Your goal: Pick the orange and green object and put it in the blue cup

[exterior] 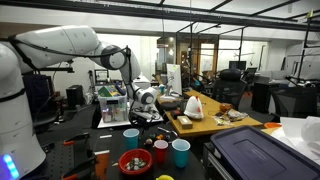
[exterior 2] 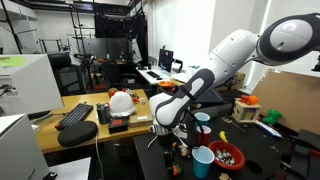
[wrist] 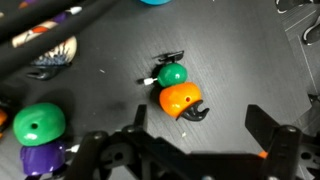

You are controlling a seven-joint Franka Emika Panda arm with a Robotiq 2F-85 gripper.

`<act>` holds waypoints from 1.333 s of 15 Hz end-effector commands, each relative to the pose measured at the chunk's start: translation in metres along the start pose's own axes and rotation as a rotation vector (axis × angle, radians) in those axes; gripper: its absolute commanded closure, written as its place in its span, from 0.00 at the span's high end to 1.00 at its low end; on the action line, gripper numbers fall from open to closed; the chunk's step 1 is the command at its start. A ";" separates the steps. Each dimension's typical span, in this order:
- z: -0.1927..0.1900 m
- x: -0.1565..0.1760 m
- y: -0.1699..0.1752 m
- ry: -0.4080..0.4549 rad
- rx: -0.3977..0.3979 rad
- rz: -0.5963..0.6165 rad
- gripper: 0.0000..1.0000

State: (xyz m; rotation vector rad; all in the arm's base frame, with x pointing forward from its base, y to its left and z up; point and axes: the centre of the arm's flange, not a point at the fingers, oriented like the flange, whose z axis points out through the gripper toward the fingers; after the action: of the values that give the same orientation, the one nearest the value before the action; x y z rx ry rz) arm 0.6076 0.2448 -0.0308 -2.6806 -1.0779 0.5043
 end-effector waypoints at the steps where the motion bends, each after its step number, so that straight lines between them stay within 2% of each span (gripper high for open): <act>1: 0.011 0.000 0.000 -0.023 -0.012 -0.027 1.00; 6: 0.021 -0.002 -0.001 -0.037 -0.018 -0.034 1.00; 7: 0.021 -0.001 -0.002 -0.035 -0.022 -0.036 0.75; 9: 0.019 -0.001 -0.002 -0.032 -0.023 -0.040 0.66; 14: 0.008 0.001 -0.002 -0.018 -0.021 -0.032 0.28; 18: -0.013 -0.003 -0.005 0.002 -0.023 -0.022 0.28; 20: -0.035 -0.008 -0.009 0.025 -0.013 -0.019 0.28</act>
State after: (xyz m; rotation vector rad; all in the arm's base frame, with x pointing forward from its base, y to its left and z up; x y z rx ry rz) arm 0.6099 0.2481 -0.0329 -2.6872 -1.1128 0.4946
